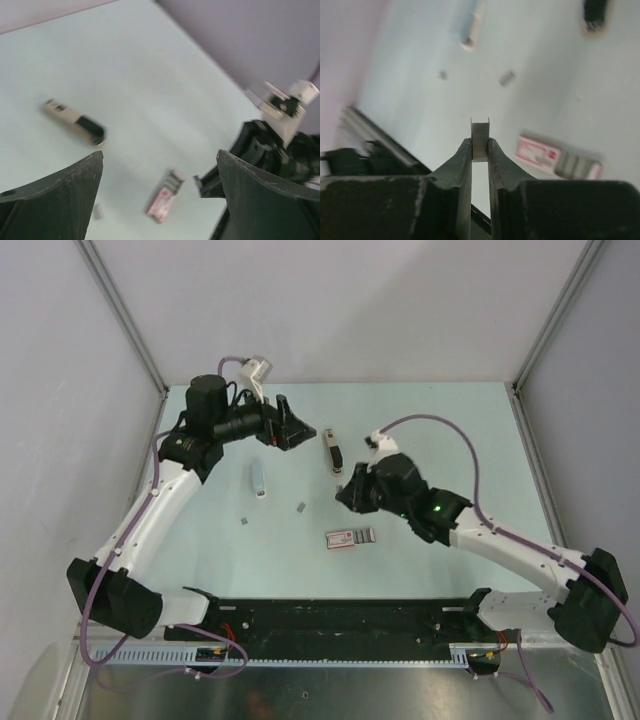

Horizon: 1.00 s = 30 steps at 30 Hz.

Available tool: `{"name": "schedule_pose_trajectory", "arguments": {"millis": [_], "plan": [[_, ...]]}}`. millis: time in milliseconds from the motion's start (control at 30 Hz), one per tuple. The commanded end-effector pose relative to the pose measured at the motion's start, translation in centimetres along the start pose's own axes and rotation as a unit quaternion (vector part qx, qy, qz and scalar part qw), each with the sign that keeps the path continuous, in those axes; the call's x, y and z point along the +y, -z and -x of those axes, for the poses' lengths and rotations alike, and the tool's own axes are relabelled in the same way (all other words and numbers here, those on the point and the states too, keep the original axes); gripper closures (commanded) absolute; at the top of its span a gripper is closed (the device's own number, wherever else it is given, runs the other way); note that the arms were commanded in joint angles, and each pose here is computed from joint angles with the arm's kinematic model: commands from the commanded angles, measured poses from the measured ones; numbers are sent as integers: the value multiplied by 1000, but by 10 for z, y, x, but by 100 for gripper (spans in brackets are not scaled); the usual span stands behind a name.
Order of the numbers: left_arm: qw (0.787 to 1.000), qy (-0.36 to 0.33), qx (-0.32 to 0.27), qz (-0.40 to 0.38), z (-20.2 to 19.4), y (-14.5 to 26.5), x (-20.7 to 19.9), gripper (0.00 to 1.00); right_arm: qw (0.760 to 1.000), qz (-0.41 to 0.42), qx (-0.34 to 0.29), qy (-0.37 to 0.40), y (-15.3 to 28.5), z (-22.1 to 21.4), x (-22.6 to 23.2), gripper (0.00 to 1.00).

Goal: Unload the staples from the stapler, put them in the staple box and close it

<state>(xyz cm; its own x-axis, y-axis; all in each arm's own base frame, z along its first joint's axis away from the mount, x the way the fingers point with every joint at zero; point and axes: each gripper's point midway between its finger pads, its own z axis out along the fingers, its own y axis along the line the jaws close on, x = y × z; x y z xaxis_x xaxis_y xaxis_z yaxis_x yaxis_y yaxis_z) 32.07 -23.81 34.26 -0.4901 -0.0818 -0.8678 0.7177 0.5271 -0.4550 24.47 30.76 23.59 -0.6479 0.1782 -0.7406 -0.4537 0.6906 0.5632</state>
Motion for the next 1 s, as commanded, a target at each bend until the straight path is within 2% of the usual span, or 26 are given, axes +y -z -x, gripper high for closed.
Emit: {"name": "schedule_pose_trajectory", "arguments": {"millis": [0, 167, 267, 567, 967], "plan": [[982, -105, 55, 149, -30, 27, 57, 1, 972, -225, 58, 28, 1, -54, -75, 94], [965, -154, 83, 195, -49, 45, 75, 1, 951, -298, 82, 36, -13, -96, -95, 97], [962, -166, 89, 196, -56, 50, 73, 1, 945, -314, 83, 36, -20, -107, -100, 94], [962, -171, 100, 187, -67, 49, 67, 0, 934, -339, 97, 50, -21, -123, -110, 90], [964, -173, 107, 172, -73, 41, 57, 0, 934, -325, 127, 69, -30, -136, -109, 88]]}}
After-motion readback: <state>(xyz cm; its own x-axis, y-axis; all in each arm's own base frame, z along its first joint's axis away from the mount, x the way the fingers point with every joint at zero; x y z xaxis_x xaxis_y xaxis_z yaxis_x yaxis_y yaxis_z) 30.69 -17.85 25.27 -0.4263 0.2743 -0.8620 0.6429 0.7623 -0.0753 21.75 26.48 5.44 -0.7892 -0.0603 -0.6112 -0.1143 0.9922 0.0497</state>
